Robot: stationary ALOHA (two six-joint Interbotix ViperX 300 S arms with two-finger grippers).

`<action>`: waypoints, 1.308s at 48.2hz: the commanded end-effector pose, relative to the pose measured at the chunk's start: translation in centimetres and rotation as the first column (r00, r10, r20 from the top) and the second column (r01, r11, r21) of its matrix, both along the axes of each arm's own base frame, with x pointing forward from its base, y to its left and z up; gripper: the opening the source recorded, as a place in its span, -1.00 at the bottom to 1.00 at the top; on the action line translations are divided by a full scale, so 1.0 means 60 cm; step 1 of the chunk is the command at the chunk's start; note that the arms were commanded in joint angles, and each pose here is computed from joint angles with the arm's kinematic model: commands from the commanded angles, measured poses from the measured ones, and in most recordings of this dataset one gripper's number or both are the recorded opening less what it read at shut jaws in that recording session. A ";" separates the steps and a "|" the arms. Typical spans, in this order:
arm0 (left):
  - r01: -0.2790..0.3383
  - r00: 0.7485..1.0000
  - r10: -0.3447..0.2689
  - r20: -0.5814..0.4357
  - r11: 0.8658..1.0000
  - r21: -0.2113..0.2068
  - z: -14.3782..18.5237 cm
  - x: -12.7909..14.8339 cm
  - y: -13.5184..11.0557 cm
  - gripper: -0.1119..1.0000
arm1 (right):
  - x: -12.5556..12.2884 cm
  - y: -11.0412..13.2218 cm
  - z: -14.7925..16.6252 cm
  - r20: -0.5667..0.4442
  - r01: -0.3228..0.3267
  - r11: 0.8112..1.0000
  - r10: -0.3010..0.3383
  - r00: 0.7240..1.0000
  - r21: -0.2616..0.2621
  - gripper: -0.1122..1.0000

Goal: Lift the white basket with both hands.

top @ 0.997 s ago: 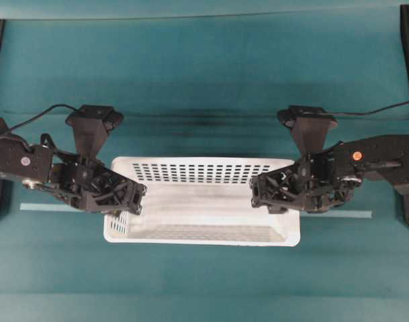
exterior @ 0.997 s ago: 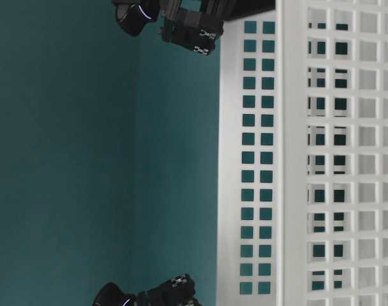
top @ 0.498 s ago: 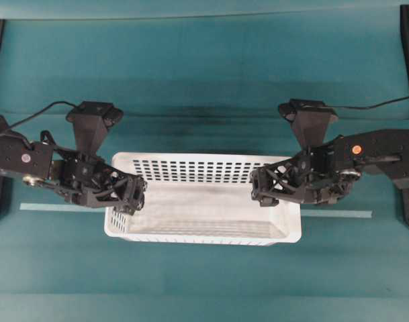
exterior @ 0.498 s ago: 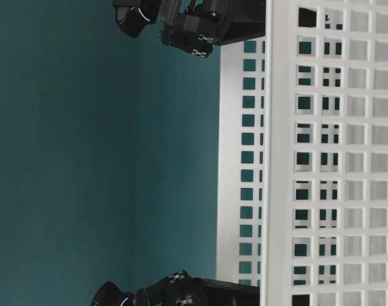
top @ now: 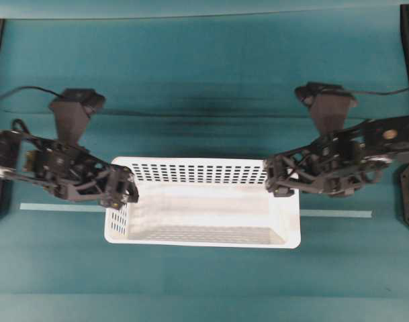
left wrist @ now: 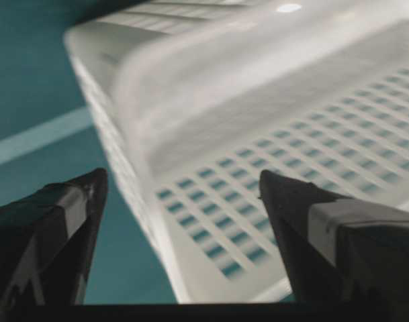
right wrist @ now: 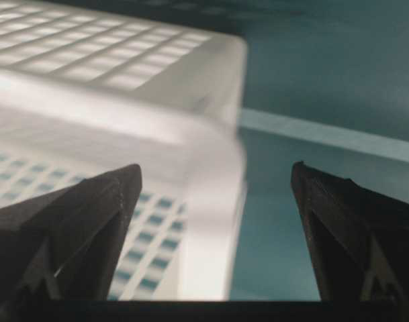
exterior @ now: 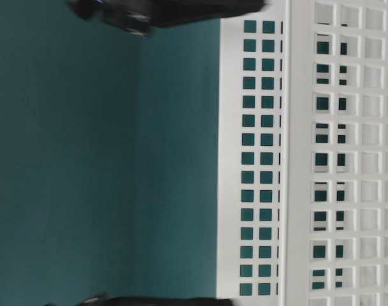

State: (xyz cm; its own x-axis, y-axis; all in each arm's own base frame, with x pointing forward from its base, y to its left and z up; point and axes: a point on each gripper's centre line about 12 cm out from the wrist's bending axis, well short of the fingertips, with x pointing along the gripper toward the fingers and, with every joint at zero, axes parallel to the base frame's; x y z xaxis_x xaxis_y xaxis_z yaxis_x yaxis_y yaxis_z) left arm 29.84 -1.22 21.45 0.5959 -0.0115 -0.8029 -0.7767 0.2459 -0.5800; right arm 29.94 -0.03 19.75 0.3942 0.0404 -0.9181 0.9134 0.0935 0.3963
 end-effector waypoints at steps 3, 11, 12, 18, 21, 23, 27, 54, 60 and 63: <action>0.026 0.993 -0.028 0.113 0.999 0.018 0.056 -0.018 -0.001 0.83 | -0.007 -0.004 0.065 0.132 -0.036 0.998 0.042 0.990 -0.051 0.88; 0.071 0.965 -0.089 0.245 0.994 0.080 0.116 -0.053 0.004 0.83 | -0.032 -0.015 0.127 0.300 -0.121 0.970 0.181 0.937 -0.209 0.88; 0.078 0.961 -0.099 0.259 0.993 0.089 0.122 -0.057 0.004 0.83 | -0.035 -0.016 0.131 0.318 -0.128 0.965 0.198 0.927 -0.228 0.88; 0.120 0.928 -0.170 0.333 0.979 0.165 0.151 -0.085 0.004 0.82 | -0.050 -0.021 0.157 0.428 -0.149 0.931 0.290 0.856 -0.333 0.88; 0.150 0.897 -0.228 0.379 0.963 0.222 0.165 -0.098 0.001 0.82 | -0.057 -0.021 0.167 0.479 -0.149 0.908 0.339 0.810 -0.391 0.87; 0.162 0.877 -0.262 0.403 0.950 0.266 0.174 -0.106 0.002 0.82 | -0.062 -0.021 0.174 0.503 -0.150 0.889 0.376 0.778 -0.433 0.87; 0.174 0.834 -0.325 0.446 0.921 0.348 0.194 -0.122 0.003 0.82 | -0.073 -0.022 0.195 0.536 -0.141 0.834 0.462 0.707 -0.533 0.87; 0.161 0.658 -0.647 0.385 0.620 0.768 0.261 -0.192 0.007 0.82 | -0.148 -0.019 0.243 0.325 -0.115 0.442 0.789 0.522 -0.889 0.88; 0.132 0.635 -0.672 0.380 0.579 0.804 0.276 -0.208 0.008 0.82 | -0.166 -0.018 0.259 0.305 -0.069 0.387 0.813 0.495 -0.919 0.88; 0.121 0.630 -0.672 0.389 0.580 0.806 0.279 -0.214 0.008 0.82 | -0.173 -0.017 0.263 0.305 -0.056 0.378 0.817 0.490 -0.924 0.88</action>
